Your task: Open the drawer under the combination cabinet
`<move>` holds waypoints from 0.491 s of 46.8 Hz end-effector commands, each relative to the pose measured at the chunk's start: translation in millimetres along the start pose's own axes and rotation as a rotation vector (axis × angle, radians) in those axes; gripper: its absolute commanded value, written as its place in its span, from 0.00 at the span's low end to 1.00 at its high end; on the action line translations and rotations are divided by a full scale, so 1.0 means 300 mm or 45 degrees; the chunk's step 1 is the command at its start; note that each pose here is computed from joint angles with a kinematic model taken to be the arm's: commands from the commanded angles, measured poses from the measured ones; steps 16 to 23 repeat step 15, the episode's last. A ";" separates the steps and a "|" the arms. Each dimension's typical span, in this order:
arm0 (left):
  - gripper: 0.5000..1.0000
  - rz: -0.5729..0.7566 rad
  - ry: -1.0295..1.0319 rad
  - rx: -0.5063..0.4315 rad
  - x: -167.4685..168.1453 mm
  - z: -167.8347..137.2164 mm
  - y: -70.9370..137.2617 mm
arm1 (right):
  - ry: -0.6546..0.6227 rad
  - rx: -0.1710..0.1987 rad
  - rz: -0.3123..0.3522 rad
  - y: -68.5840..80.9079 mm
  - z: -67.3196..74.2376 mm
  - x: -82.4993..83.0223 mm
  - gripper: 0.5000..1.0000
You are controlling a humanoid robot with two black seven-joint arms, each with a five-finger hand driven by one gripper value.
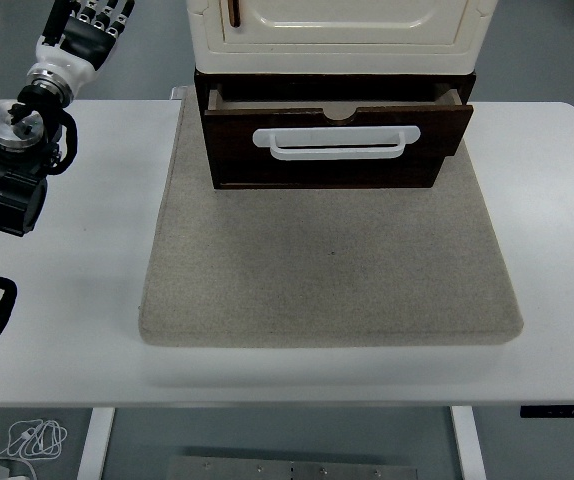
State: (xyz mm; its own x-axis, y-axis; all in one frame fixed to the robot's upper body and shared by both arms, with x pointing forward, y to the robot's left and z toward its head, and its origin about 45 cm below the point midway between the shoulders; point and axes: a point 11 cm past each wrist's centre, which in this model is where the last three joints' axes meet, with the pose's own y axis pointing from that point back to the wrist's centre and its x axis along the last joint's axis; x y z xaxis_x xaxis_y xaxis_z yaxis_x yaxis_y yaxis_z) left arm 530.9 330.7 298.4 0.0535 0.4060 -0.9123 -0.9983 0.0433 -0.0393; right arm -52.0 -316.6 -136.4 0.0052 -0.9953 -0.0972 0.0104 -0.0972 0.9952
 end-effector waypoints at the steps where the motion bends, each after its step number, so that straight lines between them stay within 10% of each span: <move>1: 1.00 -0.002 0.011 0.012 -0.002 -0.035 -0.004 | 0.000 0.000 0.000 0.000 0.001 0.000 0.85; 23: 1.00 0.023 0.038 -0.041 0.024 -0.036 0.003 | -0.015 0.005 0.001 0.000 -0.002 0.000 0.85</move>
